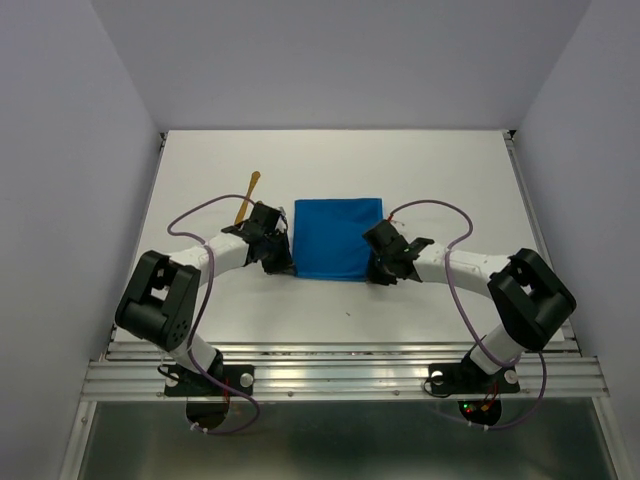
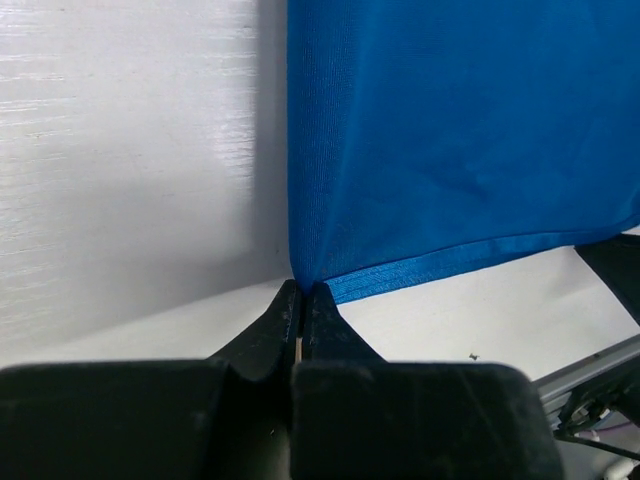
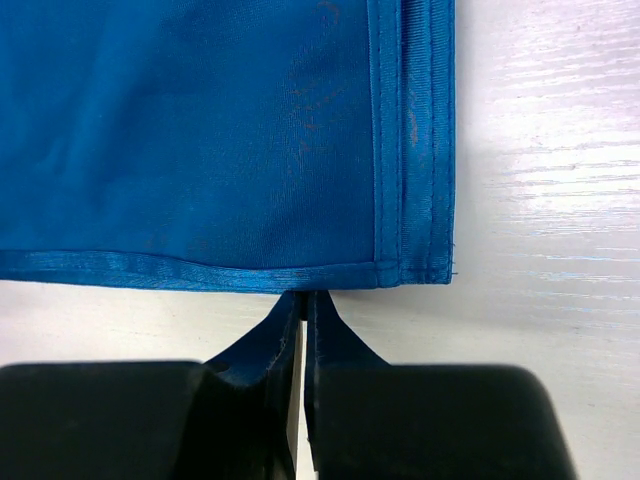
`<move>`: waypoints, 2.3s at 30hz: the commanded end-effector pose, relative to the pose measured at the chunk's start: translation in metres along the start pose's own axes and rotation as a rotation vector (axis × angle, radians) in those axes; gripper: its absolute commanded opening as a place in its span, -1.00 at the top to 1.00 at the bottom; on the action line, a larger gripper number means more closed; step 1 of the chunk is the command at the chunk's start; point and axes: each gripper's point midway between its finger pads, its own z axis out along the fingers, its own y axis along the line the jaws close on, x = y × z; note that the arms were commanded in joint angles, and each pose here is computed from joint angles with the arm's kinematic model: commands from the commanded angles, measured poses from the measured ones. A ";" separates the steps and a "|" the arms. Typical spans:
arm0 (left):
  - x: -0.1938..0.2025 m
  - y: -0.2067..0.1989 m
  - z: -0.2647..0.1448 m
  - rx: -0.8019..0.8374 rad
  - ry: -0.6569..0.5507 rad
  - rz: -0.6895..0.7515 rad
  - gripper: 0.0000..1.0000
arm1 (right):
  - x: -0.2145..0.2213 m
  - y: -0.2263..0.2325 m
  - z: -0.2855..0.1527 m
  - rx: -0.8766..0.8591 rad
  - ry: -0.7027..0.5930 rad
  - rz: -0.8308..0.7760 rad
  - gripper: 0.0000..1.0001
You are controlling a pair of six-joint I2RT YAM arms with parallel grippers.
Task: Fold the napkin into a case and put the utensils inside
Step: Smooth out the square-folded napkin at the center of the board.
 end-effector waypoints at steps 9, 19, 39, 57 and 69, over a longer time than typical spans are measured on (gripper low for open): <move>0.010 0.005 -0.008 0.031 -0.005 0.015 1.00 | 0.001 -0.018 -0.004 0.068 -0.027 0.005 0.93; 0.001 -0.008 -0.030 0.051 -0.024 0.046 -0.23 | -0.016 -0.019 -0.035 0.079 -0.071 -0.022 -0.12; -0.174 -0.048 -0.010 -0.001 -0.228 0.075 1.00 | -0.202 0.038 0.009 0.030 -0.251 -0.084 0.99; -0.188 -0.020 0.061 -0.064 -0.117 0.079 1.00 | -0.224 -0.002 0.105 0.112 -0.149 -0.027 0.99; -0.202 -0.044 0.018 -0.035 -0.217 0.101 1.00 | -0.245 0.022 0.048 -0.006 -0.249 -0.018 0.98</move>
